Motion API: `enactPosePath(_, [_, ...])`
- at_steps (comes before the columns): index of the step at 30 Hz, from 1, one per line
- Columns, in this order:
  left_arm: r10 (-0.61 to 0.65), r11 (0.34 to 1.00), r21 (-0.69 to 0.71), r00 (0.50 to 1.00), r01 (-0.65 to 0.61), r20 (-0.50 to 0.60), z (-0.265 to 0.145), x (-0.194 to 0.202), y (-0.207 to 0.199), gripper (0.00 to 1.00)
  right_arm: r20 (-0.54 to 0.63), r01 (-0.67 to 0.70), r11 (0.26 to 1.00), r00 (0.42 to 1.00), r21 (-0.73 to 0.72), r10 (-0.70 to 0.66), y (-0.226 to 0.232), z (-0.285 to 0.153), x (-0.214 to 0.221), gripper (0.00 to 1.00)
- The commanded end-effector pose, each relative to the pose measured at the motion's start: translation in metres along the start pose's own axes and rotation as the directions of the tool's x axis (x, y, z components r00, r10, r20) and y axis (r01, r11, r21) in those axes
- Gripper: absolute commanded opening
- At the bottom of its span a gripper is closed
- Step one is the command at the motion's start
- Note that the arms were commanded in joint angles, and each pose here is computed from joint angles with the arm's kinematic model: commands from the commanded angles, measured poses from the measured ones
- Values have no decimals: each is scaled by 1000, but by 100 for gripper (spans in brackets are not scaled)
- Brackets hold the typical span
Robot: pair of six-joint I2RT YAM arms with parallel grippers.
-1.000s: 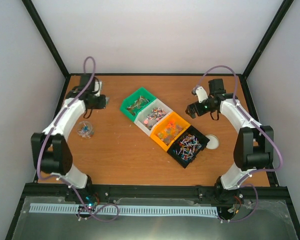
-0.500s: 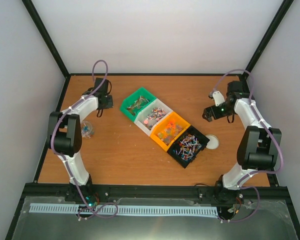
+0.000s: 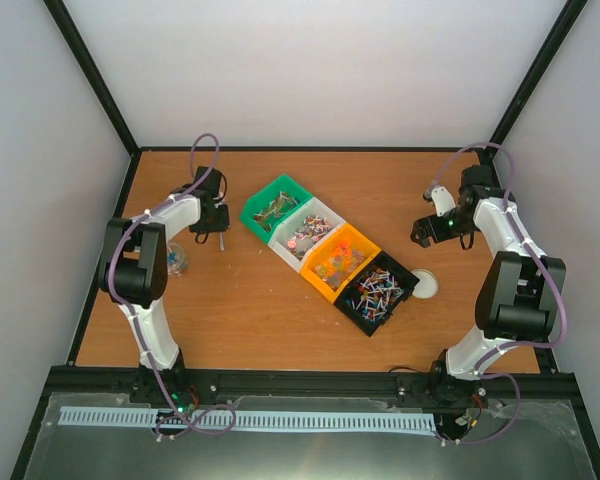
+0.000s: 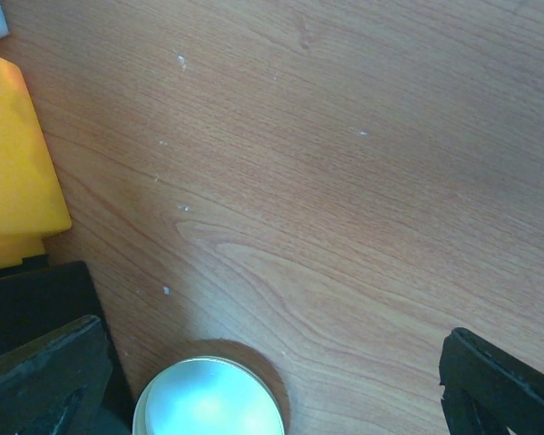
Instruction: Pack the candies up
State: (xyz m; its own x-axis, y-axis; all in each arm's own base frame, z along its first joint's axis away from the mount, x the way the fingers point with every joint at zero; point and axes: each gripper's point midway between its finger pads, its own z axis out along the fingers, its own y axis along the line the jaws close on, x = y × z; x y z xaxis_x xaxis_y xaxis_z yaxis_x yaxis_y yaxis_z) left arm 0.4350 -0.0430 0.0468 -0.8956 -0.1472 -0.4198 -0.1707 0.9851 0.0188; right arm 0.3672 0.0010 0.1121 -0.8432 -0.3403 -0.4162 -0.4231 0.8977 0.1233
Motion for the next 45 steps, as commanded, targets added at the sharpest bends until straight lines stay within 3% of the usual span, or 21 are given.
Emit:
enactPosePath(1, [45, 996, 76, 998, -47, 33, -40, -13, -11, 42, 14, 1, 1000, 1000, -7, -1, 2, -6, 1, 98])
enactPosePath(6, [215, 961, 173, 977, -213, 8, -82, -8, -6, 83, 2, 3, 1000, 1000, -21, -3, 3, -4, 10, 98])
enactPosePath(9, [279, 926, 267, 960, -265, -13, -103, -1, 14, 99, -4, -7, 1000, 1000, -30, 7, 2, -3, 14, 98])
enactPosePath(12, [350, 897, 303, 936, -321, -45, -115, 8, 43, 100, -10, -14, 999, 1000, -46, 14, 3, 0, 16, 98])
enactPosePath(16, [339, 895, 344, 934, -284, -112, -118, 12, 93, 100, -14, -19, 998, 1000, -59, 18, 4, 4, 16, 97])
enactPosePath(20, [340, 885, 395, 921, -246, -189, -114, 17, 129, 92, -13, -18, 998, 1000, -62, 17, 1, 6, 12, 97])
enactPosePath(25, [340, 885, 411, 908, -221, -244, -95, 23, 153, 74, -11, -17, 998, 1000, -67, 16, -1, 6, 8, 96])
enactPosePath(30, [381, 852, 462, 898, -248, -221, -83, 28, 146, 65, -15, -15, 998, 1000, -66, 14, -1, 6, 8, 95])
enactPosePath(36, [406, 829, 506, 877, -236, -255, -67, 45, 138, 47, -24, -10, 998, 1000, -60, 9, -1, 6, 12, 95])
enactPosePath(45, [460, 810, 513, 850, -284, -256, -54, 62, 118, 37, -21, -10, 998, 1000, -54, 9, 0, 1, 12, 94])
